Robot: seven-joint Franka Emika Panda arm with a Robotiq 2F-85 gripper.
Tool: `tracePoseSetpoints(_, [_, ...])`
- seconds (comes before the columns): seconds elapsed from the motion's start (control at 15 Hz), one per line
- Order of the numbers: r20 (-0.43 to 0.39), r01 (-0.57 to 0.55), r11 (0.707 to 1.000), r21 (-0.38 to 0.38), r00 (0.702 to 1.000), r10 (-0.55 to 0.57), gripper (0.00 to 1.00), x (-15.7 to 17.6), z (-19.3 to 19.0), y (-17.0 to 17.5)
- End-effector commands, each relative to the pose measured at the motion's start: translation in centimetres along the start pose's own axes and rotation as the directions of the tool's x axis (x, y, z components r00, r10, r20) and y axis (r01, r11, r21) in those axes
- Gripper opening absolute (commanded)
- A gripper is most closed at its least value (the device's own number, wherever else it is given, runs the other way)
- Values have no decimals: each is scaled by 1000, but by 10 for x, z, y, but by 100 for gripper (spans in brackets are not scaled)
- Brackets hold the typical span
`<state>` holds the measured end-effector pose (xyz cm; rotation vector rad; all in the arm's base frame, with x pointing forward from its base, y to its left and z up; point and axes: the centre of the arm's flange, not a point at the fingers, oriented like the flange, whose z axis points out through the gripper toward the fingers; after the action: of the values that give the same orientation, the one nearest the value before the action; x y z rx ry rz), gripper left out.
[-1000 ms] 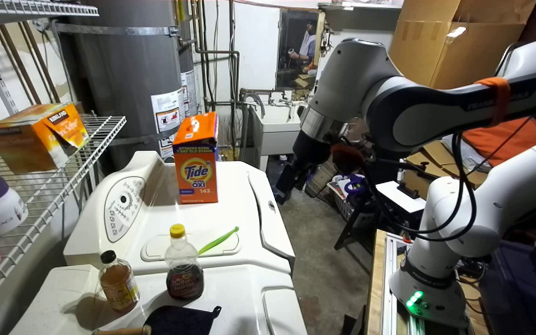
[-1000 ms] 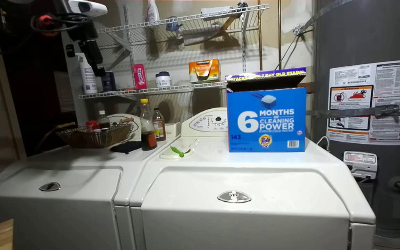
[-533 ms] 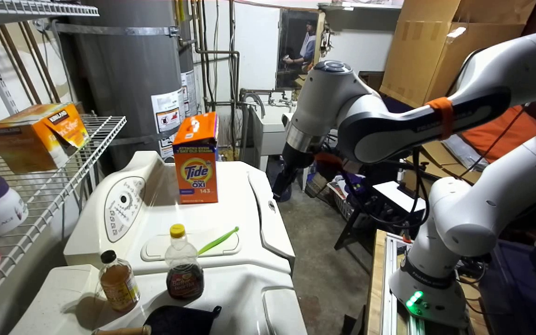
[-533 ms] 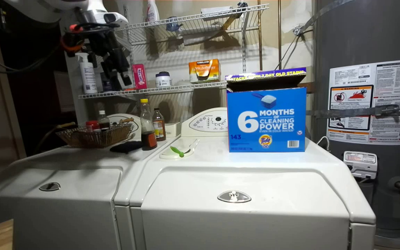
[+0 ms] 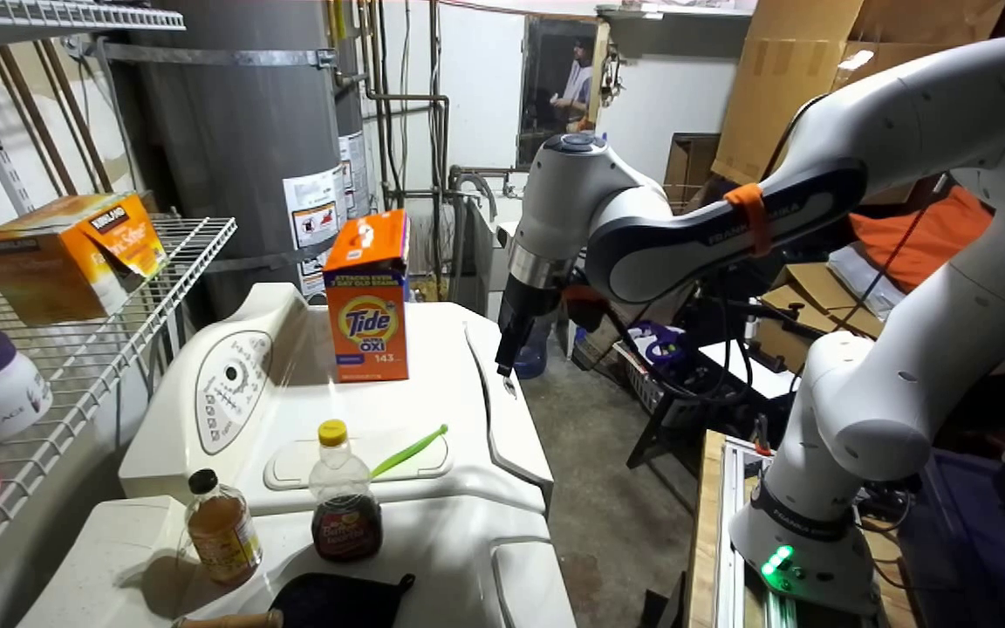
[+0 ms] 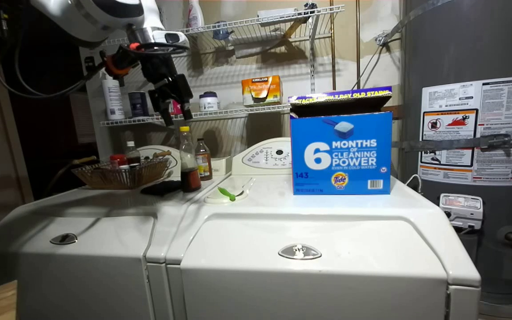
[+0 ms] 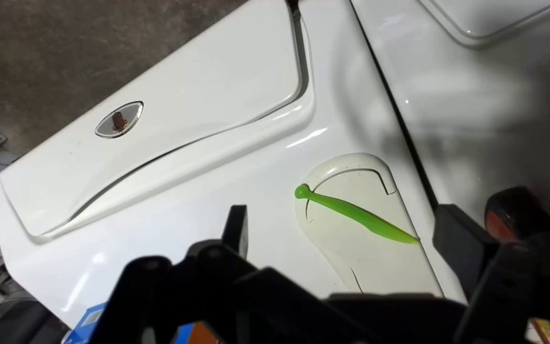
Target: Put the green object on the black pot holder.
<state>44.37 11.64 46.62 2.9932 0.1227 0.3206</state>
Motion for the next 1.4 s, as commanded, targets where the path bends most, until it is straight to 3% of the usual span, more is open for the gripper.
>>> tracePoseSetpoints(0.0, [-14,36,999,24,999,-36,100,5,5,3])
tracePoseSetpoints(0.2, [-40,220,975,42,975,-219,100,28,21,16])
tracePoseSetpoints(0.47, [-76,409,908,97,912,-403,100,55,59,23])
tracePoseSetpoints(0.67, [-90,553,828,94,833,-546,100,67,93,17])
tracePoseSetpoints(0.93, [-137,720,692,55,692,-709,100,78,138,-7])
tracePoseSetpoints(1.13, [-168,783,621,30,617,-769,100,82,160,-20])
tracePoseSetpoints(1.2, [-211,785,618,29,610,-764,100,86,165,-23])
tracePoseSetpoints(1.27, [-163,755,654,43,651,-741,100,70,154,-20])
tracePoseSetpoints(1.33, [-167,759,650,43,647,-744,100,71,159,-22])
